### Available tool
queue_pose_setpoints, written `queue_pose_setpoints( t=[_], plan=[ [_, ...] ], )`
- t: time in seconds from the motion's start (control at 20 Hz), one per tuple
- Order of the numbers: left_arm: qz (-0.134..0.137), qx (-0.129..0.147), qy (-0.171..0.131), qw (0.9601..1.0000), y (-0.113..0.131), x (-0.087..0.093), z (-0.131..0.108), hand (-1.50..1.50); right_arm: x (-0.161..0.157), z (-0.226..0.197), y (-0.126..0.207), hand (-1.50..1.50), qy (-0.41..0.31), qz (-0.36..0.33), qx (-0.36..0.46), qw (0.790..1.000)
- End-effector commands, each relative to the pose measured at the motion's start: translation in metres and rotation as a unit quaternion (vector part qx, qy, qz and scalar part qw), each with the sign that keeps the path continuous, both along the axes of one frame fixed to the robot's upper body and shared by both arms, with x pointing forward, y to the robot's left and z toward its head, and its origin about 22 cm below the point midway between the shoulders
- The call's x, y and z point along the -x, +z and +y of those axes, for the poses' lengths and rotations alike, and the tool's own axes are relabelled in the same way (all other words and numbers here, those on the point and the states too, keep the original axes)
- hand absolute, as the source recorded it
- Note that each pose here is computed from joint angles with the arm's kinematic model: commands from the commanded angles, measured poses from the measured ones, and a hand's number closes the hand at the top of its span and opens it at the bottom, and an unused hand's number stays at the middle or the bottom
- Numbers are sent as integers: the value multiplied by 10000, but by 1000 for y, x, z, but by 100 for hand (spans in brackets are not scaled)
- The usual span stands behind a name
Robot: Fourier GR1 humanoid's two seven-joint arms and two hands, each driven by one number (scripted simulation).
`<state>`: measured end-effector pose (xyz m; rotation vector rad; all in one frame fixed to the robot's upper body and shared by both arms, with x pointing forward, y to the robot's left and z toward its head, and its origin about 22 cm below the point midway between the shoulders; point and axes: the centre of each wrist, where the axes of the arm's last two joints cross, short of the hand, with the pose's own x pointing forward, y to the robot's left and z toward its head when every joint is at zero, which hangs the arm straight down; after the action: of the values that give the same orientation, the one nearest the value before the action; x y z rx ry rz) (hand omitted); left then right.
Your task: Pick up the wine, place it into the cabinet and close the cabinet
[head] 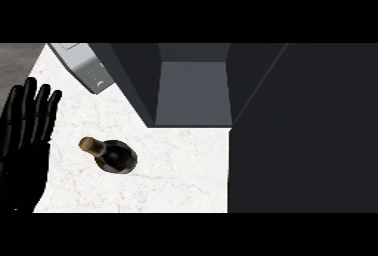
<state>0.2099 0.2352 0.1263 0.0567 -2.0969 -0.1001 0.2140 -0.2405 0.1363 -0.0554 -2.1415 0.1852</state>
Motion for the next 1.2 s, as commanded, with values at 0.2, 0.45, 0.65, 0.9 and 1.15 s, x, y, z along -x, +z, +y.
queue_pose_setpoints(
  t=[0.2,0.45,0.65,0.9,1.15],
  plan=[
    [-153,-166,-2581,9658,6,-13,4,-150,23,1,-7,-150,-191,193,-212,9994],
    [916,232,-3771,9214,-6,-18,5,-150,41,24,-5,-150,996,986,-672,9879],
    [1053,267,-4002,9100,27,-9,31,-150,78,25,14,-150,945,1053,-807,9867],
    [1150,400,-4064,9056,45,-15,53,-150,95,42,41,-150,986,957,-808,9872],
    [1239,464,-4013,9064,67,14,48,-150,114,45,55,-150,951,1040,-745,9872]
  ],
)
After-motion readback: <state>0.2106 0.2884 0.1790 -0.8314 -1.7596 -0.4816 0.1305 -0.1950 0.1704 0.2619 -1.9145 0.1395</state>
